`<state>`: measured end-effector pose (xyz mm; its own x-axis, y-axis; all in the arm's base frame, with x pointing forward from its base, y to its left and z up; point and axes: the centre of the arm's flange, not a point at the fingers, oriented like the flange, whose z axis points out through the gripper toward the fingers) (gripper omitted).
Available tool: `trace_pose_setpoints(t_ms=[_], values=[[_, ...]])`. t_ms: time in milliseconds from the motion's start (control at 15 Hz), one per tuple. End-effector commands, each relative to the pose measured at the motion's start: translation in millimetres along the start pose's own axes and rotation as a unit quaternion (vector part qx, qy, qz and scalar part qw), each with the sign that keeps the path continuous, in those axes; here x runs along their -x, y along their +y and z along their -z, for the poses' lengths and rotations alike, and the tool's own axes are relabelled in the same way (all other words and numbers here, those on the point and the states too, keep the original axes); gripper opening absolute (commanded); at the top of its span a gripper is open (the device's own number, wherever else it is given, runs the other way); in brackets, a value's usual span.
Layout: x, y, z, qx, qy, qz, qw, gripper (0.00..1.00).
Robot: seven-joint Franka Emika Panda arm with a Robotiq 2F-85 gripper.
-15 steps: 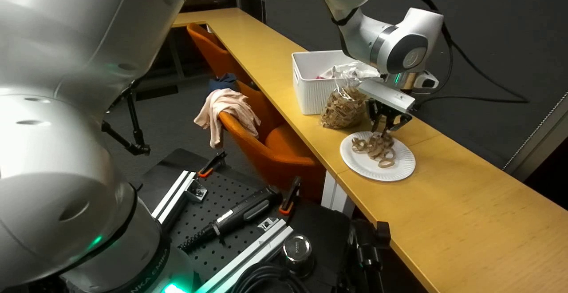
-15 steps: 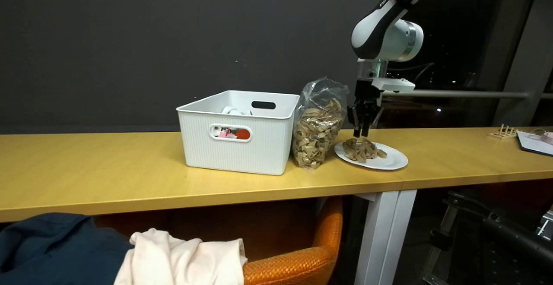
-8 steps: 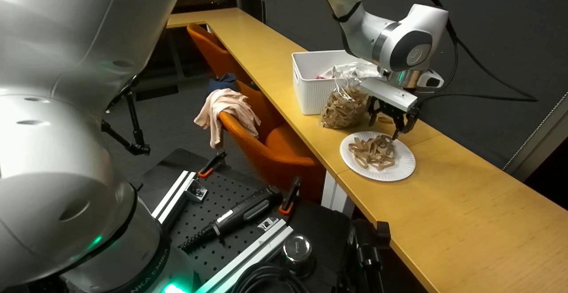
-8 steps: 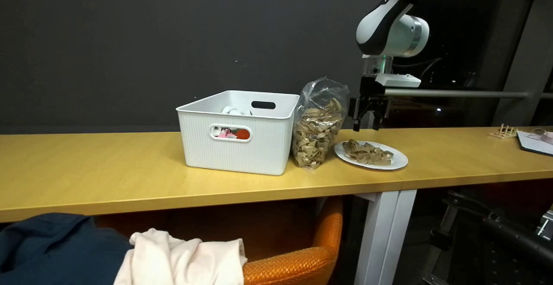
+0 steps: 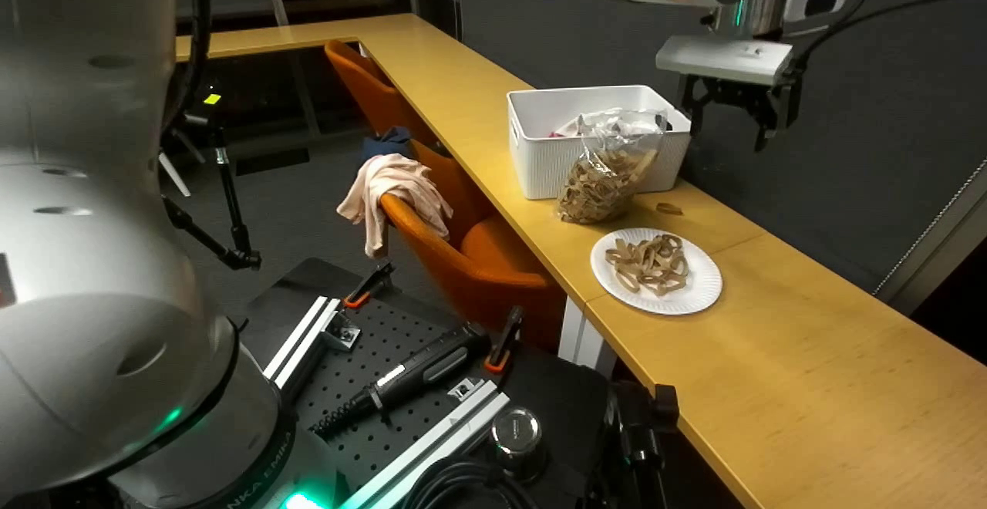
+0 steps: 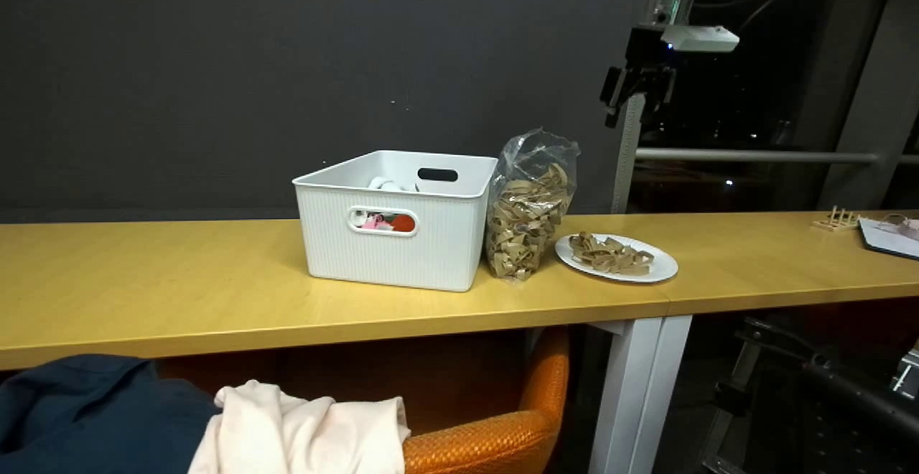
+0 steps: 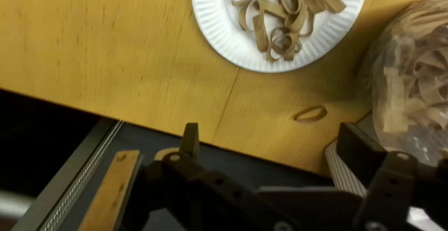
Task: Remove some rubber bands from the plastic bag and then put them on the white plate
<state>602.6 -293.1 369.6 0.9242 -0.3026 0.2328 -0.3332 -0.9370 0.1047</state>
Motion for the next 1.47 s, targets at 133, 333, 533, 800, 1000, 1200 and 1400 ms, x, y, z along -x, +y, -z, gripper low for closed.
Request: trace_pose_setpoints(t_ms=[133,333,533,800,1000,1200,1400], values=[[-21.6,-56.0,52.4,0.004,0.1,0.073,0.9923,1.0],[-33.4,-103.1,48.9,-0.023,0.129,0.101,0.9862,1.0],[-34.4,-142.1,32.4,-0.045,0.118,0.137,0.9824,1.0],[-23.4,-176.2,-2.1,-0.057,0.091,0.173,0.979,0.74],[-15.4,-177.0,-11.7,-0.056,0.079,0.18,0.9789,0.51],[-14.1,-173.0,-17.1,-0.053,0.074,0.176,0.9802,0.29],[-13.4,-168.2,-25.7,-0.048,0.059,0.173,0.9821,0.07]])
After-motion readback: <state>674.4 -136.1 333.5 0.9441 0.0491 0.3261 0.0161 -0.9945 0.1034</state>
